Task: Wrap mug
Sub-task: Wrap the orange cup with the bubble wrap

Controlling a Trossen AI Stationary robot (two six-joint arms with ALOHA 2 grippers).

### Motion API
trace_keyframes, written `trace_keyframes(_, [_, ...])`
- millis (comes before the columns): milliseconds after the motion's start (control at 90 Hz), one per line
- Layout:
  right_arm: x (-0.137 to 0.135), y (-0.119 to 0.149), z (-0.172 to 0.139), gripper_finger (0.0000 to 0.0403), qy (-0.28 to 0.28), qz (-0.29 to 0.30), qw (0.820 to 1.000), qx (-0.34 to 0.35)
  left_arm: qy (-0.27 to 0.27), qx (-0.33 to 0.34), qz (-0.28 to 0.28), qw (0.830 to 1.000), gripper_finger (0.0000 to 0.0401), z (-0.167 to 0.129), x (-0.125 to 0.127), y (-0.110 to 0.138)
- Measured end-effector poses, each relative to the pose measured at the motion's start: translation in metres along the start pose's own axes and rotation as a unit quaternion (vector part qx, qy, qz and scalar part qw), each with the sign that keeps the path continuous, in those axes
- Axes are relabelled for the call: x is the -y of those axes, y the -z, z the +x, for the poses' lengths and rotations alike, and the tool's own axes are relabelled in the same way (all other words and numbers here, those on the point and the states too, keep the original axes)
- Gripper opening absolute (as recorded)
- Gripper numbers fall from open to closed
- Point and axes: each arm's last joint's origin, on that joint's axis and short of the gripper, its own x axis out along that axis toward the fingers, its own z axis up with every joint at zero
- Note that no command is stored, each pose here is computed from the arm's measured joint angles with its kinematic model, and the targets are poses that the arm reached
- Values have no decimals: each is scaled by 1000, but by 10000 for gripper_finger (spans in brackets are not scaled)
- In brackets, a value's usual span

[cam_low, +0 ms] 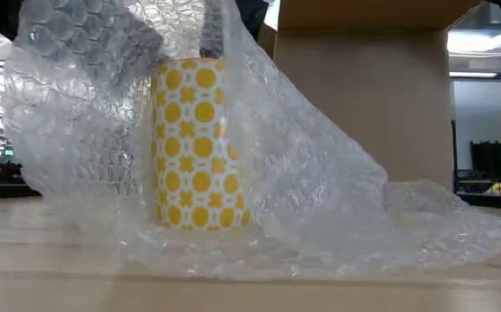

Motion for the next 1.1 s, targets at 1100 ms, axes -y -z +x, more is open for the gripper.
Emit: trace_keyframes(1100, [11,18,70,0,-19,53,998,1,0,-12,-29,1000,66,-29,-1,-17])
